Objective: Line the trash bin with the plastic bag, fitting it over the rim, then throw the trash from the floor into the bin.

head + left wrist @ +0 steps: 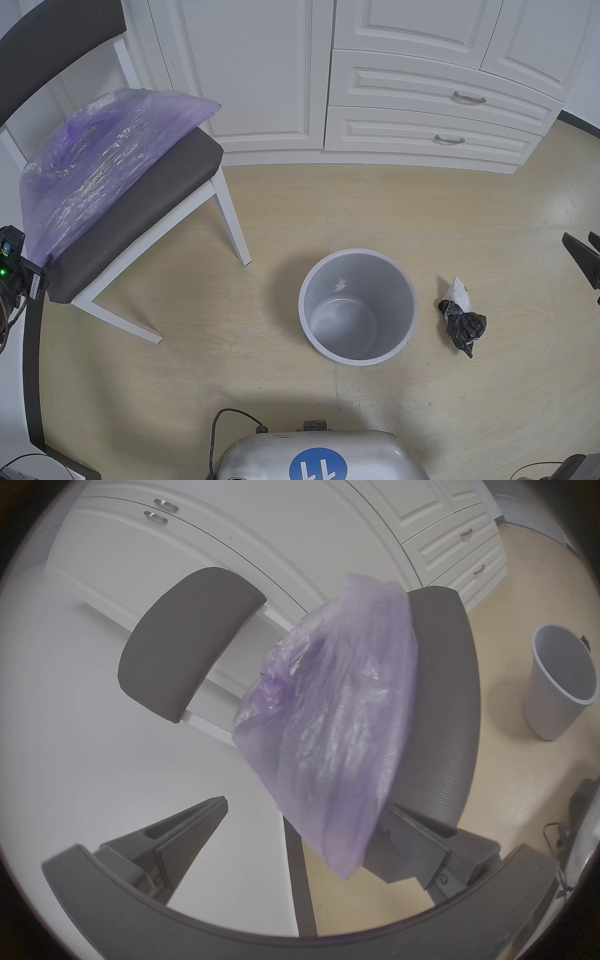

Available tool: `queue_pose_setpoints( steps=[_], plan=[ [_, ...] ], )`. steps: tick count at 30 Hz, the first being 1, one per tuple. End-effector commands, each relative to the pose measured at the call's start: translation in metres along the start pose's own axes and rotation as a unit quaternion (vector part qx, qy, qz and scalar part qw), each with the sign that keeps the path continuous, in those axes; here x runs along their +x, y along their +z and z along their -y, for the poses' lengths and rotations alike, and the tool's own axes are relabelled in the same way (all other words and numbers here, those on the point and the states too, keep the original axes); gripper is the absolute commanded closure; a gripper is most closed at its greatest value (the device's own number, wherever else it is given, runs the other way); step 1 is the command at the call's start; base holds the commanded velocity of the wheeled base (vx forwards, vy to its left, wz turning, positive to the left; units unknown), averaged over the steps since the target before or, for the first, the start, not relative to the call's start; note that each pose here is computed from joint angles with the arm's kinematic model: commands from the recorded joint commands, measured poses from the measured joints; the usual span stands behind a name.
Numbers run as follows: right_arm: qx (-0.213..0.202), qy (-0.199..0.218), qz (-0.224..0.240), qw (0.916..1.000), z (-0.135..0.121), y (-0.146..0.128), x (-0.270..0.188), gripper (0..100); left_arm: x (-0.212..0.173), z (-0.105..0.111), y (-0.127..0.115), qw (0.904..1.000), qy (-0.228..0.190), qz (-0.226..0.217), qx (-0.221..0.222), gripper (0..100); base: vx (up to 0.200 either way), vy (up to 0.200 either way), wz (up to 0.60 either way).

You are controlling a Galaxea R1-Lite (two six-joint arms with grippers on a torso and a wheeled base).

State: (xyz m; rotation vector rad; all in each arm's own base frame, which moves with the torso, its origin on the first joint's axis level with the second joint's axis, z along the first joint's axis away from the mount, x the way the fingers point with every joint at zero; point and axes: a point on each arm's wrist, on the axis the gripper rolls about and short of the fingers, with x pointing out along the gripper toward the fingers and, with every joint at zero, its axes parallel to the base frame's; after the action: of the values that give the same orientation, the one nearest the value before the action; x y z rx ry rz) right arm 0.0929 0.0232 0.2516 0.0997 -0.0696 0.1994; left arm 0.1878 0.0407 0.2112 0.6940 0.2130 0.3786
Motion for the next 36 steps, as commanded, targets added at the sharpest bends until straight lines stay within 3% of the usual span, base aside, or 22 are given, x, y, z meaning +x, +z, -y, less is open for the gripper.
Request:
queue_pose_setpoints(
  steps=[1,9,20,36],
  plan=[
    [0.001,-0.001,0.000,1.0000,0.000,0.000,0.000,0,0.005,-0.014,0.004,0.9995,0.030,0.000,-0.004,0,0.000,0.000,0.00],
    [0.007,0.000,0.004,1.0000,0.000,0.002,0.000,0,0.003,-0.037,0.006,0.9969,0.078,0.001,-0.011,0,0.000,0.000,0.00],
    [0.007,0.000,0.003,1.0000,0.000,0.002,0.000,0,0.007,-0.017,-0.005,0.9991,0.037,-0.018,-0.002,0,0.000,0.000,0.00],
    [0.016,-0.001,0.003,0.9999,0.001,0.003,0.001,0,0.036,-0.017,0.002,0.9991,0.035,-0.024,-0.001,0,0.000,0.000,0.00]
  ],
)
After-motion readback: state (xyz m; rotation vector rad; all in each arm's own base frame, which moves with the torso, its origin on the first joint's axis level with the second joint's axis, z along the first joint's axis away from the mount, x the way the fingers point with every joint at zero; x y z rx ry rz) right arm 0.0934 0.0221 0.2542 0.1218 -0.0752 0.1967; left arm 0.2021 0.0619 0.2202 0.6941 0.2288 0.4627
